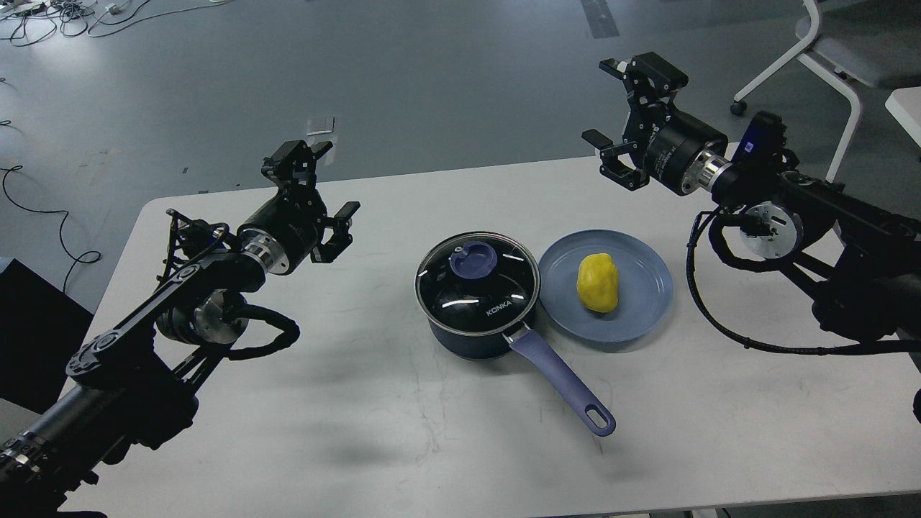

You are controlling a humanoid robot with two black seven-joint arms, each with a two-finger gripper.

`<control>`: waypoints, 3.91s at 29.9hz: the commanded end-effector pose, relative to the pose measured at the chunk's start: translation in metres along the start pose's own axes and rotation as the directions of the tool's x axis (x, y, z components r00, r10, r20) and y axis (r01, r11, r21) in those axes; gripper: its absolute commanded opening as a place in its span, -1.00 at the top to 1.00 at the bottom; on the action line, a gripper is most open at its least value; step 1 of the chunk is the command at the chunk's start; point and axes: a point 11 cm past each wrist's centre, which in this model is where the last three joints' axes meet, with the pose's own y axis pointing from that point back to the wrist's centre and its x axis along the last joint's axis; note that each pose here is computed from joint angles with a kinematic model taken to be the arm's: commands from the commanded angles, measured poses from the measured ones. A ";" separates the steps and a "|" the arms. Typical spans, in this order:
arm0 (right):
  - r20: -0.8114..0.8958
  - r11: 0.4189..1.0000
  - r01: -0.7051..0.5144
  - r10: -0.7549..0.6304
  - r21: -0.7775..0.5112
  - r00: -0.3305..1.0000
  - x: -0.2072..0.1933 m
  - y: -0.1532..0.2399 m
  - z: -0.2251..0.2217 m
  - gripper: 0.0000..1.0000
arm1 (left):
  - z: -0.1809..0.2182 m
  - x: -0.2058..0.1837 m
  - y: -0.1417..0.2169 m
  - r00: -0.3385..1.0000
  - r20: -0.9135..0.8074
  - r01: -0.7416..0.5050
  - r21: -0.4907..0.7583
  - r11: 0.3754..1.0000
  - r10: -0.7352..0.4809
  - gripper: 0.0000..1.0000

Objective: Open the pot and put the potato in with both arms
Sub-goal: 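Raise the left gripper and move it toward the saucepan lid knob, then lower the left gripper onto the glass lid knob and grasp it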

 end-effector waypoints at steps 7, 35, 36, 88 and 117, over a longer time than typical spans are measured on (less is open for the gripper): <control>0.004 1.000 0.000 0.000 0.003 1.000 0.000 0.000 0.000 -1.00 | 0.003 -0.002 -0.001 1.000 0.000 0.004 -0.010 1.000 -0.004 -0.96; -0.009 1.000 -0.016 0.016 -0.004 1.000 0.005 0.004 0.002 -1.00 | 0.031 -0.010 -0.005 0.859 0.506 0.039 -0.214 0.976 0.077 -0.96; -0.008 1.000 -0.019 0.019 -0.007 1.000 0.007 0.005 0.003 -1.00 | 0.041 -0.013 -0.006 0.756 0.646 0.062 -0.229 0.971 0.104 -0.96; -0.029 0.979 -0.200 0.199 -0.039 0.980 0.048 0.021 0.014 -1.00 | -0.087 -0.110 -0.008 -0.446 0.895 0.505 0.257 0.824 -0.006 -0.95; -0.042 0.979 -0.201 0.199 -0.045 0.979 0.049 0.021 0.014 -1.00 | -0.096 -0.096 -0.003 -0.440 0.897 0.473 0.270 0.839 -0.041 -0.31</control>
